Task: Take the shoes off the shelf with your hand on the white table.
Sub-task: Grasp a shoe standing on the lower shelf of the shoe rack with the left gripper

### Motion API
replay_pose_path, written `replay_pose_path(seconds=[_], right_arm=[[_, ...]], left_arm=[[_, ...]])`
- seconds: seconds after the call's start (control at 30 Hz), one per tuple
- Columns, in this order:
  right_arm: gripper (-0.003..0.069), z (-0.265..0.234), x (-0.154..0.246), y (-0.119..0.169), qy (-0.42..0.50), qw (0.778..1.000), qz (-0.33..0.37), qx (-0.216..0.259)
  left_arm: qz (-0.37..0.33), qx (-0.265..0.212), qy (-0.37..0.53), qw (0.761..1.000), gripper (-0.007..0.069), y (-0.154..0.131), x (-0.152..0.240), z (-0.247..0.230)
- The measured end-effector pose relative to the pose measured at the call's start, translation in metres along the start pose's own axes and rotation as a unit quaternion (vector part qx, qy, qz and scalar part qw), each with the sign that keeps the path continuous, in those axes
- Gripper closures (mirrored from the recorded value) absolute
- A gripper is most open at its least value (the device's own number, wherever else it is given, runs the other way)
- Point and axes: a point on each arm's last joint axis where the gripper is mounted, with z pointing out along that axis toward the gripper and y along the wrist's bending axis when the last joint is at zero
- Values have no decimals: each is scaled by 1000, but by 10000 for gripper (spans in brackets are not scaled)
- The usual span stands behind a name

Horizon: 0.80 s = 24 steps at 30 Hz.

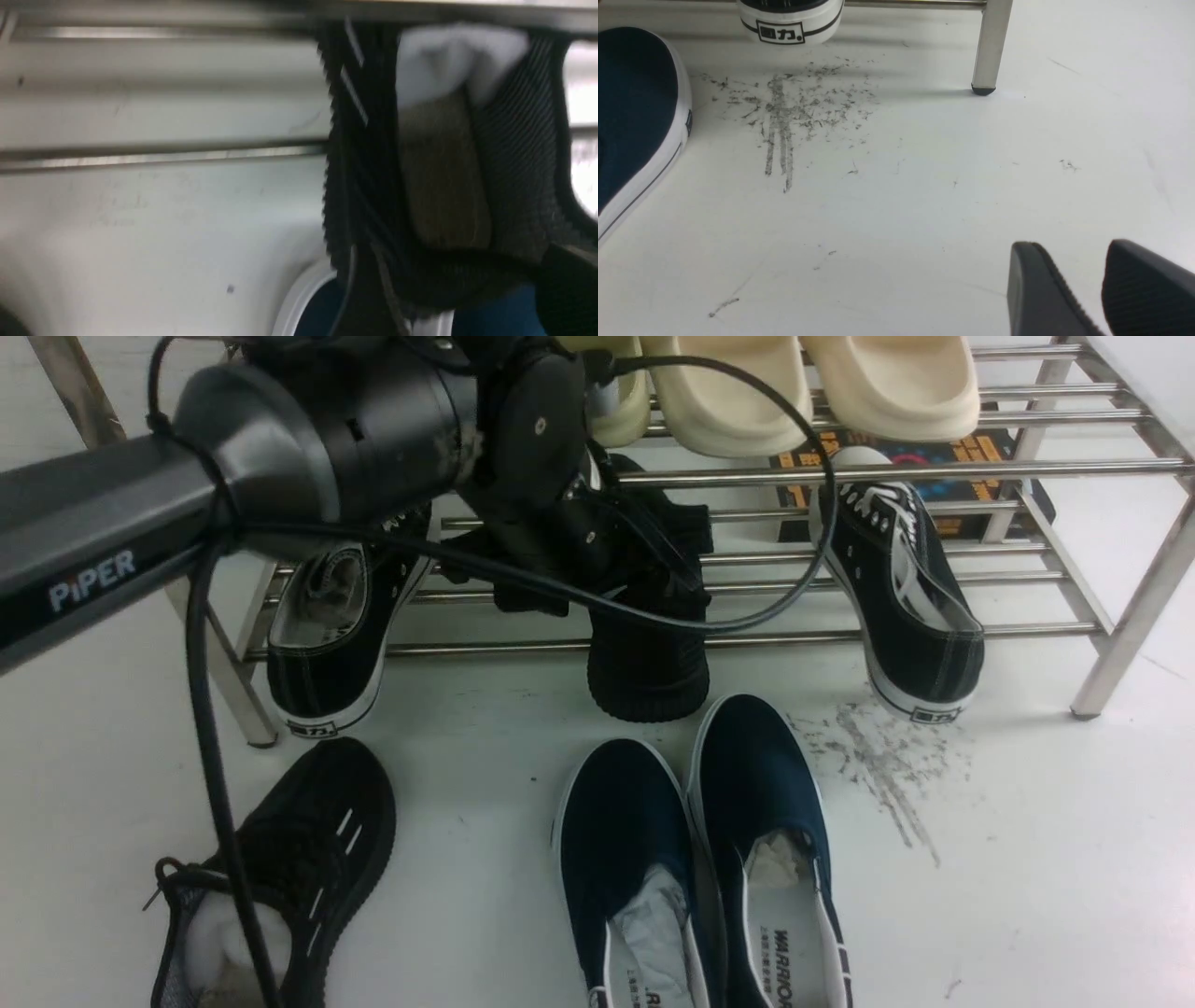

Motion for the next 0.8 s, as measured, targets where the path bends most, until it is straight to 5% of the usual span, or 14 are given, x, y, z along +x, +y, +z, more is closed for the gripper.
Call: replay_pose_path(seconds=[0.6,0.7,0.8], right_arm=[[421,0,0,0,0,1000,0,0],[421,0,0,0,0,1000,0,0],[421,0,0,0,0,1000,0,0]], left_arm=[[-49,-47,-15,998,142,5,11,60],[-46,-46,-15,998,184,4,13,69],[-44,-47,-13,998,319,5,14,72]])
